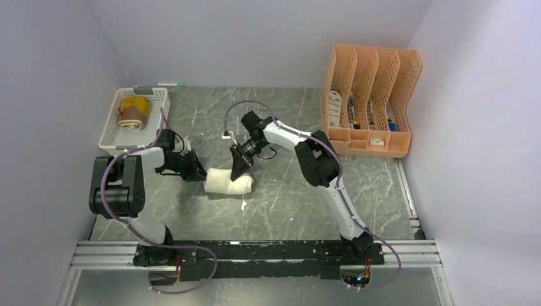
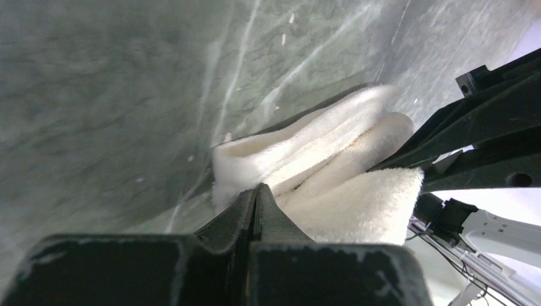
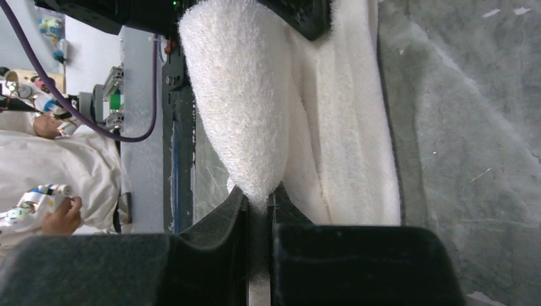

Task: Roll the towels
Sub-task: Roll the towel at the center of the board.

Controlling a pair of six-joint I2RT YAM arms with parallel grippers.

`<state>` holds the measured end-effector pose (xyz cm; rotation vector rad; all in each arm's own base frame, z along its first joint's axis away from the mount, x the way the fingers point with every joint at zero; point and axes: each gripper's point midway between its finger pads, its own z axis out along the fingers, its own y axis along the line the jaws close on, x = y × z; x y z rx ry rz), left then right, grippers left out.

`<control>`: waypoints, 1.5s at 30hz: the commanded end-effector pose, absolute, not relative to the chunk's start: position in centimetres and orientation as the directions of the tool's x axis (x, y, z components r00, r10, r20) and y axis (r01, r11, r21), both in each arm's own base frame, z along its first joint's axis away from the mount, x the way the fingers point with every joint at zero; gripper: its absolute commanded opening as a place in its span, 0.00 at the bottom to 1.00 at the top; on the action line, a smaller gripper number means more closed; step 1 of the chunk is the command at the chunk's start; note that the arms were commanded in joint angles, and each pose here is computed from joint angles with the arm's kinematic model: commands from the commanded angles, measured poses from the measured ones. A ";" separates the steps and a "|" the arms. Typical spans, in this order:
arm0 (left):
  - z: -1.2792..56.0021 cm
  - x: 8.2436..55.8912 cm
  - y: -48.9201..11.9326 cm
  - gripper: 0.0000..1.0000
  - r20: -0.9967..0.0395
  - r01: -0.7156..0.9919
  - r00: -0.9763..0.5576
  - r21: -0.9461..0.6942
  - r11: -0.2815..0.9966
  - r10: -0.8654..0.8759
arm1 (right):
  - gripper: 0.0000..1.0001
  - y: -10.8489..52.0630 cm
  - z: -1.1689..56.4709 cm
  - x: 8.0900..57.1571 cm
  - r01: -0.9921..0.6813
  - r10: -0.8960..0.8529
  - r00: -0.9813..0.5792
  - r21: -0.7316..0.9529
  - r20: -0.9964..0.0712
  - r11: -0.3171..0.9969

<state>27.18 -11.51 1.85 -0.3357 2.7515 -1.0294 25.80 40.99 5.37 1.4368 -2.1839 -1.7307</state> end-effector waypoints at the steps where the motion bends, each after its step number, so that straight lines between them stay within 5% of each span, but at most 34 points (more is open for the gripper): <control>1: 3.0 28.0 -9.0 0.07 -0.154 -0.140 -0.946 -0.601 0.787 -0.286 | 0.00 41.5 4.5 26.9 -0.610 -0.627 -0.613 0.792 -0.480 -0.009; 10: 9.0 30.7 -5.4 0.08 -0.366 -0.115 -0.855 -0.557 0.823 -0.368 | 0.00 42.4 4.0 28.1 -0.612 -0.623 -0.627 0.790 -0.467 0.024; 19: 13.2 30.1 -8.8 0.07 -0.421 0.061 -0.839 -0.703 0.709 -0.345 | 0.00 43.5 3.8 28.6 -0.600 -0.622 -0.636 0.800 -0.457 0.025; 31: 11.6 27.3 -16.1 0.07 -0.333 0.138 -0.913 -0.797 0.589 -0.237 | 0.00 43.6 0.6 28.8 -0.565 -0.627 -0.666 0.823 -0.405 0.068; 38: 6.1 27.6 -14.3 0.07 -0.252 -0.023 -0.924 -0.717 0.697 -0.289 | 0.00 43.7 0.1 28.9 -0.563 -0.624 -0.671 0.823 -0.401 0.077; 42: 4.3 28.1 -13.5 0.07 -0.225 -0.098 -0.912 -0.692 0.715 -0.343 | 0.07 43.5 0.2 29.3 -0.580 -0.623 -0.668 0.809 -0.406 0.094; 44: 3.5 28.2 -13.2 0.07 -0.212 -0.131 -0.905 -0.687 0.715 -0.369 | 0.19 43.4 0.3 29.6 -0.604 -0.628 -0.660 0.788 -0.413 0.116; 45: 3.2 28.2 -13.2 0.07 -0.206 -0.143 -0.902 -0.686 0.714 -0.379 | 0.33 43.2 0.3 29.9 -0.619 -0.629 -0.655 0.775 -0.419 0.128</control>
